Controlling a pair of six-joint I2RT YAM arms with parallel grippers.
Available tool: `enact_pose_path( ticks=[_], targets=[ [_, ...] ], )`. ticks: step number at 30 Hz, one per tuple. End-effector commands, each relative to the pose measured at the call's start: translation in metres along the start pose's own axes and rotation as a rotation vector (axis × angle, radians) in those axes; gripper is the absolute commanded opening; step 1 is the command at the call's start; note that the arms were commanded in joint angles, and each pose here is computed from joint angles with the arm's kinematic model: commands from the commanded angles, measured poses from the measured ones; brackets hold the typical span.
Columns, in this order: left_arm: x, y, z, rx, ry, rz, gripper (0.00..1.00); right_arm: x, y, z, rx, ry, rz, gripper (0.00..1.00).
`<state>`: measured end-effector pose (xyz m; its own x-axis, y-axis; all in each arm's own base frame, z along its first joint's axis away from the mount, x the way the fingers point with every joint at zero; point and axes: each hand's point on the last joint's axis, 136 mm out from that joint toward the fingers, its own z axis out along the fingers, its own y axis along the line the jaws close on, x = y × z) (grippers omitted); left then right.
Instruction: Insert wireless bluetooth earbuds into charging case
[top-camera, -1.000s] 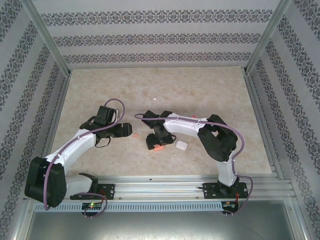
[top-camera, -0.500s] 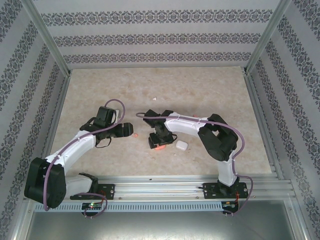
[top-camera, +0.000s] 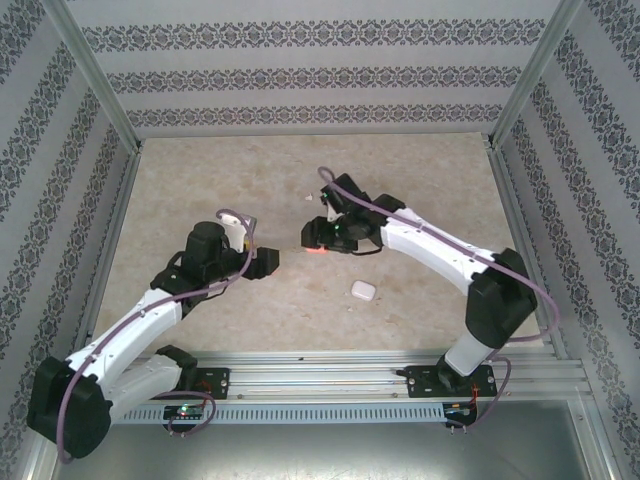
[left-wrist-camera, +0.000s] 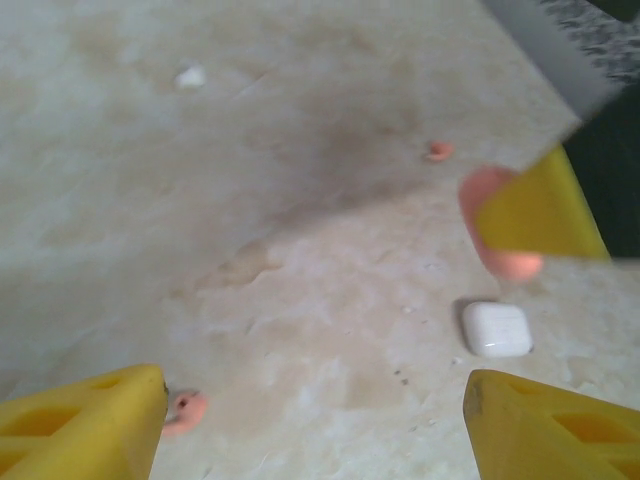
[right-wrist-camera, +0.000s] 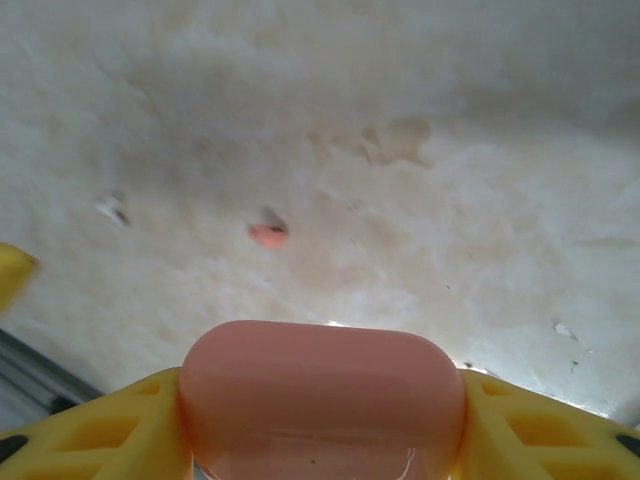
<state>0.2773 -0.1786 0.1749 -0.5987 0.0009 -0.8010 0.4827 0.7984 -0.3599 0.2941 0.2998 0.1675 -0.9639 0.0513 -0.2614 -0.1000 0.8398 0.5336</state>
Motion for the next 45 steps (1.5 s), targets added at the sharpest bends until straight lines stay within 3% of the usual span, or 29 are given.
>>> enact_pose_path(
  ticks=[1,5,10,32,45],
  targets=[
    [-0.029,-0.029,-0.004,0.083,-0.169,0.158,0.78,-0.016,0.019,-0.025,-0.095,-0.067,0.059,0.53],
    [-0.034,-0.064,0.003,0.182,-0.224,0.229,0.79,-0.025,0.027,-0.043,-0.157,-0.108,0.091,0.52],
    [-0.049,-0.091,0.013,0.298,-0.335,0.191,0.76,-0.027,0.034,-0.056,-0.2,-0.125,0.107,0.52],
    [-0.086,-0.113,0.037,0.449,-0.419,0.04,0.55,-0.021,0.036,-0.068,-0.235,-0.132,0.114,0.52],
    [-0.096,-0.117,0.039,0.48,-0.448,-0.01,0.18,-0.019,0.044,-0.07,-0.286,-0.128,0.125,0.53]
  ],
)
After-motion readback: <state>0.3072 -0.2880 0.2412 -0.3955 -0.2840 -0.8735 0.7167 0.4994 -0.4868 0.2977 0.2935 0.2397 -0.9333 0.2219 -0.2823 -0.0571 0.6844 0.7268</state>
